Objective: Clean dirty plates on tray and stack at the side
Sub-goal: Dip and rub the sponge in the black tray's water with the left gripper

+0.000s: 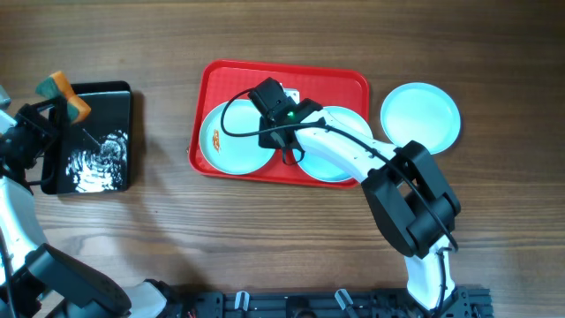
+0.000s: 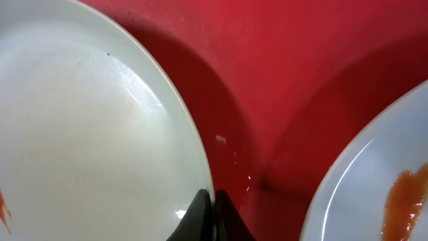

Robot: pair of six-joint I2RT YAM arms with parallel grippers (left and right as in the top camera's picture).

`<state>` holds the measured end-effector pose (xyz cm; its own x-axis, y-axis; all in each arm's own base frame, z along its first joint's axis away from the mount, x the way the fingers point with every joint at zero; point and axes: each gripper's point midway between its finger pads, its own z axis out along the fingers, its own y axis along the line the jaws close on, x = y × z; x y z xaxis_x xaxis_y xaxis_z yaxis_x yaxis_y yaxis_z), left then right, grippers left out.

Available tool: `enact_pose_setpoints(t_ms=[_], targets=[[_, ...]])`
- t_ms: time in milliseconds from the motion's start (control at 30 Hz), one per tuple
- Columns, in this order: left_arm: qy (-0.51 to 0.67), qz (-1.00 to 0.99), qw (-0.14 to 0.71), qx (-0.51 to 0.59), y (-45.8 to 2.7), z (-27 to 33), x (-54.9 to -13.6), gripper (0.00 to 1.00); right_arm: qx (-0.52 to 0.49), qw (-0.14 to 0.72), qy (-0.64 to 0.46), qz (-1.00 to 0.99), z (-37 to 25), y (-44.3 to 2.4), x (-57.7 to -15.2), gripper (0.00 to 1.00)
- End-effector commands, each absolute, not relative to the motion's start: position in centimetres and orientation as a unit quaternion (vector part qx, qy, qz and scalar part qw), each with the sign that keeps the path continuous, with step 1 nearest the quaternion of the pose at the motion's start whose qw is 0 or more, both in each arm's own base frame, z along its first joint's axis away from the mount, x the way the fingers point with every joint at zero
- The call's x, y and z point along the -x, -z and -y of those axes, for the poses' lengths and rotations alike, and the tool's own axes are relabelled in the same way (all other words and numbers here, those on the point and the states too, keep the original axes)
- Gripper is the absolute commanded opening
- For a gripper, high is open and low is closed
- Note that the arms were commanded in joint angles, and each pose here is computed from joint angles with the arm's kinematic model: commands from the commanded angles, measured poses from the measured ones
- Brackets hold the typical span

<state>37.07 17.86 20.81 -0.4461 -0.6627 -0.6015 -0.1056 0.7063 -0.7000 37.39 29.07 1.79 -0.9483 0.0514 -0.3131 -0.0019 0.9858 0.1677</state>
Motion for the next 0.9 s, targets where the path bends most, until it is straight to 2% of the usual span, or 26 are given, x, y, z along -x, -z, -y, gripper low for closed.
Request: enact_pose_setpoints(t_ms=[0,300,400,467,533,600,667,700,800,867], targets=[[0.292,-0.799,0.472,0.231,-20.8,-18.0,-37.2,0.04,-0.002,0.165,-0.086,-0.983,-29.3,-2.2,-37.3,0.04],[0.291,-0.798,0.476,0.229,-21.0,-18.1,-37.3,0.04,-0.001,0.165,-0.086,-0.983,-29.3,-2.2,-37.3,0.04],[0.341,-0.767,0.527,0.133,-24.9,-16.2,-37.8,0.04,-0.001,0.165,-0.085,-0.983,-29.2,-2.2,-37.3,0.04],[0.334,-0.764,0.533,0.141,-25.2,-16.7,-38.1,0.04,-0.001,0.165,-0.085,-0.983,-29.2,-2.2,-37.3,0.04],[0.266,-0.796,0.507,0.197,-21.9,-18.8,-37.9,0.04,-0.001,0.166,-0.087,-0.982,-29.3,-2.3,-37.4,0.04],[0.151,-0.850,0.433,0.258,-15.3,-21.4,-36.0,0.04,-0.002,0.166,-0.087,-0.982,-29.3,-2.3,-37.4,0.04],[0.159,-0.862,0.402,0.266,-12.7,-21.0,-35.5,0.04,-0.001,0.166,-0.087,-0.982,-29.3,-2.3,-37.4,0.04],[0.203,-0.850,0.424,0.237,-14.0,-19.7,-36.3,0.04,-0.001,0.166,-0.087,-0.982,-29.3,-2.3,-37.4,0.04],[0.319,-0.781,0.519,0.138,-22.3,-16.5,-38.2,0.04,-0.001,0.163,-0.084,-0.983,-29.2,-2.2,-37.3,0.04],[0.329,-0.755,0.554,0.120,-26.0,-16.2,-38.3,0.04,-0.001,0.164,-0.084,-0.983,-29.2,-2.2,-37.3,0.05]])
